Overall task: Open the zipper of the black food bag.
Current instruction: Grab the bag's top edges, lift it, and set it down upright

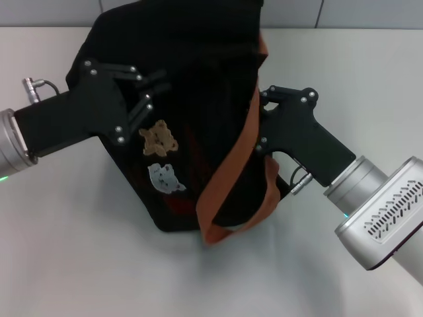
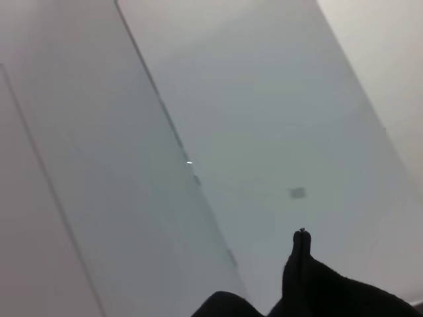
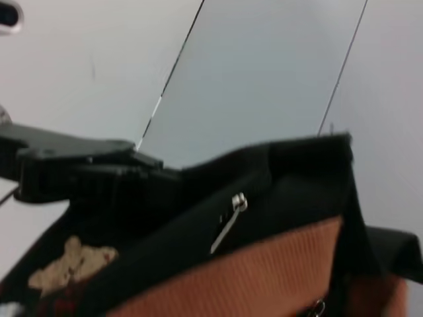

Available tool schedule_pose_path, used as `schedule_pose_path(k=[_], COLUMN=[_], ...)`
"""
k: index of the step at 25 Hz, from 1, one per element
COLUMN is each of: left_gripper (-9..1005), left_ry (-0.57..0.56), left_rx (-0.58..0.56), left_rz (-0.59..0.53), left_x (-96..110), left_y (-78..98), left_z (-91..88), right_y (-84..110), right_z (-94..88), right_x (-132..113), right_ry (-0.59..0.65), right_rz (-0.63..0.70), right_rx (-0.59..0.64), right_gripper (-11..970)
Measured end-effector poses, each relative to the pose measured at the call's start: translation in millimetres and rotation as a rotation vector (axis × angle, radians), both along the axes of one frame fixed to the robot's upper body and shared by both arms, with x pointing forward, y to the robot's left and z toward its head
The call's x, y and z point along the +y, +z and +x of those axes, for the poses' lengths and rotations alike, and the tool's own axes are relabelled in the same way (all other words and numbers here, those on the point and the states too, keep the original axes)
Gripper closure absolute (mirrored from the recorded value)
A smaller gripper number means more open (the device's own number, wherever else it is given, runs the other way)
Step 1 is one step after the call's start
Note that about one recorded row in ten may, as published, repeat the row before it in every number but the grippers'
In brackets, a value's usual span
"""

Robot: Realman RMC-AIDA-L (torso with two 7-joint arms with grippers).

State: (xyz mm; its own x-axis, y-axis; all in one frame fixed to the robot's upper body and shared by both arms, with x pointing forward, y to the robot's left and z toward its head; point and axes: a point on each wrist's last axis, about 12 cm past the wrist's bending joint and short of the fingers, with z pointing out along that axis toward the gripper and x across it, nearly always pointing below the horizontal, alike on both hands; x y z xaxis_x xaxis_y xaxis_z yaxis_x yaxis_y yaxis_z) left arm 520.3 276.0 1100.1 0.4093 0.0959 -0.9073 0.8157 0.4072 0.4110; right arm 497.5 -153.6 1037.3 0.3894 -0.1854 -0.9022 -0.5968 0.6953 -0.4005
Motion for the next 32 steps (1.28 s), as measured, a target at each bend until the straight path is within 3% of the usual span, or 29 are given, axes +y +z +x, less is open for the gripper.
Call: schedule_pose_path(k=[12, 32], left_gripper=[928, 927], left_ry=[0.173, 0.255], left_rx=[0.016, 0.015], left_rz=[-0.085, -0.097], left_x=[27, 43], left_y=[-5.5, -8.0], left_z=[-6.8, -13.8], right_y=[-18.8, -24.1], right_z=[-3.2, -0.7], right_x=[-36, -93], right_ry=[-0.082, -0.359], right_rz=[-0.021, 0.087], right_rx=[0.102, 0.166], right_gripper=[960, 953])
